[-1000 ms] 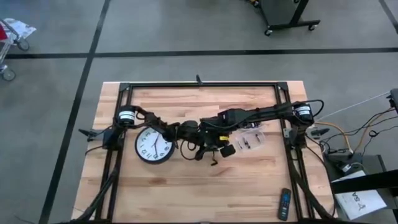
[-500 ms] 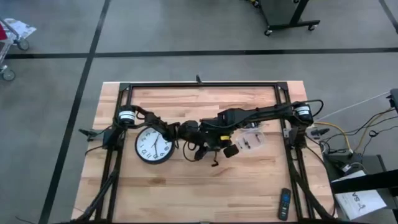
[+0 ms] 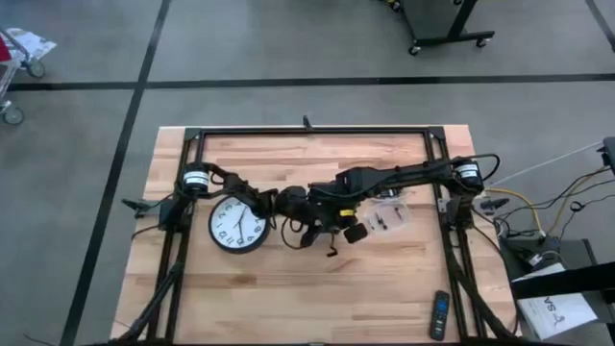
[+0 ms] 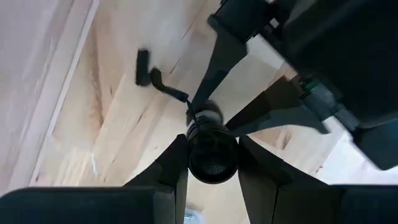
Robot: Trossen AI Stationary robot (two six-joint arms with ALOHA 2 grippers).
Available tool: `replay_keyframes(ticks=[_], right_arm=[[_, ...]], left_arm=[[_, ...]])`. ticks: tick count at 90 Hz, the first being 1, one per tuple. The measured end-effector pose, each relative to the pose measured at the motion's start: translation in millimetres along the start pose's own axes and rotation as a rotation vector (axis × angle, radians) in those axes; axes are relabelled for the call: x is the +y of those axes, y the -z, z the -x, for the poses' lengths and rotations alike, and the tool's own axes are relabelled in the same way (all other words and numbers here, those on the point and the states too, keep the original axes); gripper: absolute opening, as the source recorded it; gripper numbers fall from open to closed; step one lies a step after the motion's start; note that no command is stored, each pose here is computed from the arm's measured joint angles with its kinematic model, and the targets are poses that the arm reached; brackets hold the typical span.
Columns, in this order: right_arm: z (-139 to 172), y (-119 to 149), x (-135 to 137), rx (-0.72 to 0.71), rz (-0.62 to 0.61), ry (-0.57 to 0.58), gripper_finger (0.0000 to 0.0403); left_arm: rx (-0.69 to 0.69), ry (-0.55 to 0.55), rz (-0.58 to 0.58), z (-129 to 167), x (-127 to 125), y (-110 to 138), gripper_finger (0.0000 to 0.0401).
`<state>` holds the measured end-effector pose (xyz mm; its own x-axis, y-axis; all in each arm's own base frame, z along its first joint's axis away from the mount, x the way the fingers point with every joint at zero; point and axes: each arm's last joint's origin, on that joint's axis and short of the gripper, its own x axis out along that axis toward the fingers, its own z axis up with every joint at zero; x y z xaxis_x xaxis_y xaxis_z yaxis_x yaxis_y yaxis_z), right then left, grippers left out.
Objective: Insert battery
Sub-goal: Close the black battery compartment
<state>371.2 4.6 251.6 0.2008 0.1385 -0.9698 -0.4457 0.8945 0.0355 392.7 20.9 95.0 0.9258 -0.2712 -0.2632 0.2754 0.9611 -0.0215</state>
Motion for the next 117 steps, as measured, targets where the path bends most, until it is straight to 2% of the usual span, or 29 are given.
replay_keyframes(ticks=[65,117], right_arm=[[-4.5,-0.2,-0.1,0.021,-0.073,-0.030,0.0087],[-6.9,1.1,-0.4,0.042,-0.116,-0.023,0.0087]], left_arm=[[0.008,0.001,0.000,-1.2,0.1,4.3,0.0128],[0.019,0.002,0.015,-1.5,0.1,6.2,0.0145]])
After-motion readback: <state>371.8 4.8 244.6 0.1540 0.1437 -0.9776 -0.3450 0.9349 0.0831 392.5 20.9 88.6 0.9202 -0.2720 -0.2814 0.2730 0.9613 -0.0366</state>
